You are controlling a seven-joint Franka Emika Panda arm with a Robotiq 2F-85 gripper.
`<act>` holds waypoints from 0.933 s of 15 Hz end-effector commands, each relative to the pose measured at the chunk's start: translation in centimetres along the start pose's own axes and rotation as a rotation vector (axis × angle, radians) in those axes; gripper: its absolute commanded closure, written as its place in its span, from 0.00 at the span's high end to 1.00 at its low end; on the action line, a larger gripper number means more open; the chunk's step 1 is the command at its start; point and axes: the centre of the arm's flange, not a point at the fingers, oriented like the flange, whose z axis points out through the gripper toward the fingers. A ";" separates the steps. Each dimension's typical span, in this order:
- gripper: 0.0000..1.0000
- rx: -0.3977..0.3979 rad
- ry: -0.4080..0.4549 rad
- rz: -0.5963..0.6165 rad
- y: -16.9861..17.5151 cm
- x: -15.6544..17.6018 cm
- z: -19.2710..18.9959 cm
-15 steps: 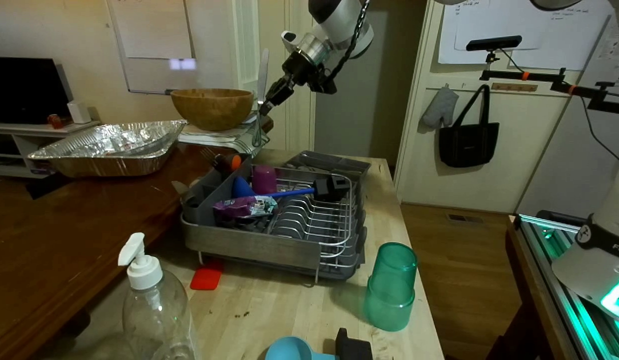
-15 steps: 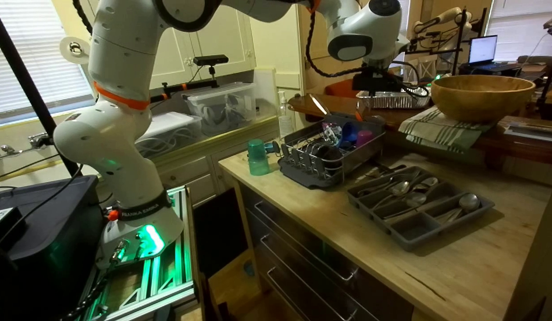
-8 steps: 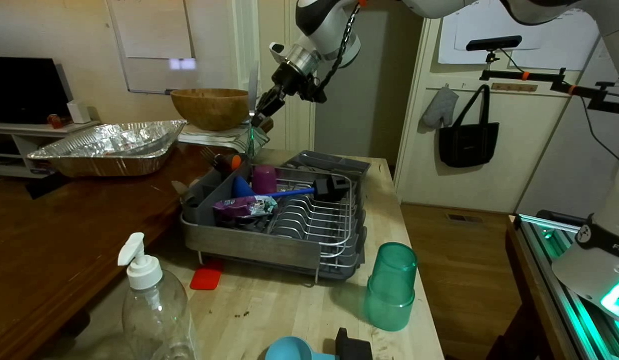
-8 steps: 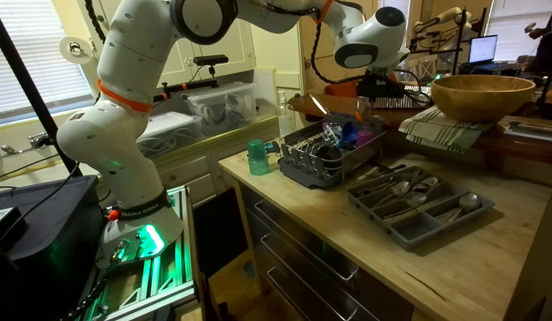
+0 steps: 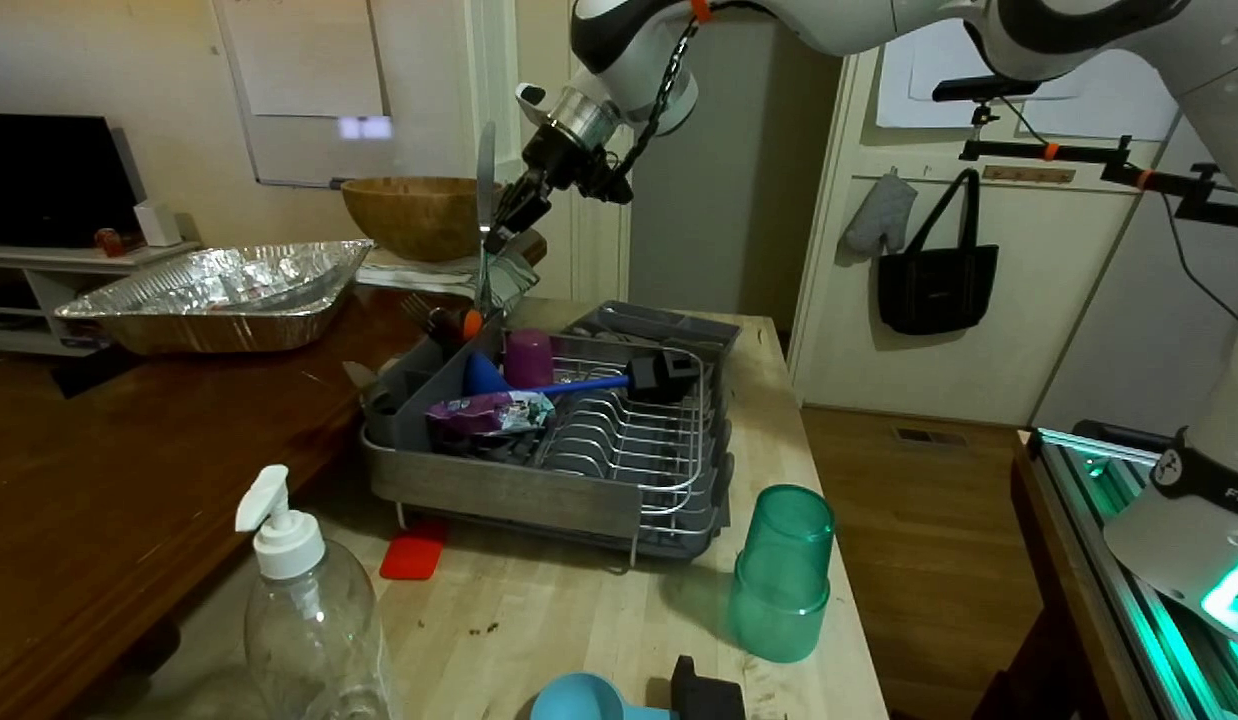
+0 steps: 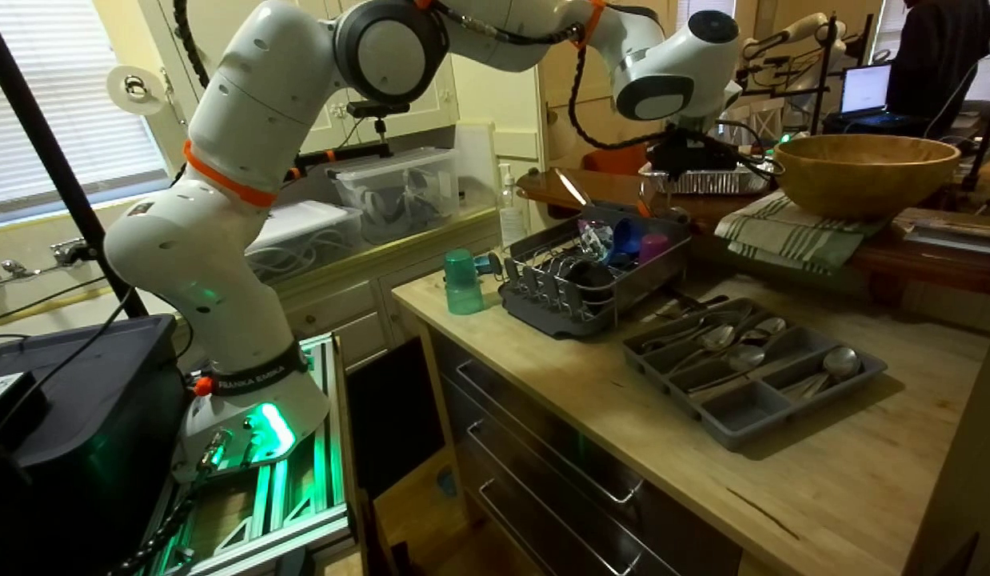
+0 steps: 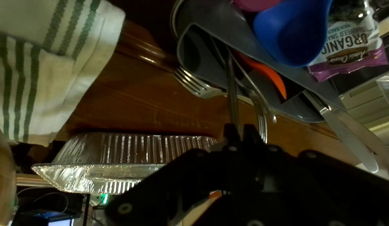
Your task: Put the fork in the drying rack
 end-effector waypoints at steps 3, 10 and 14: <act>0.03 0.036 -0.067 -0.016 2.2 1.1 3.2; 0.03 0.006 -0.166 -0.004 2.9 0.3 6.1; 0.30 -0.013 -0.249 0.011 3.1 -1.2 7.1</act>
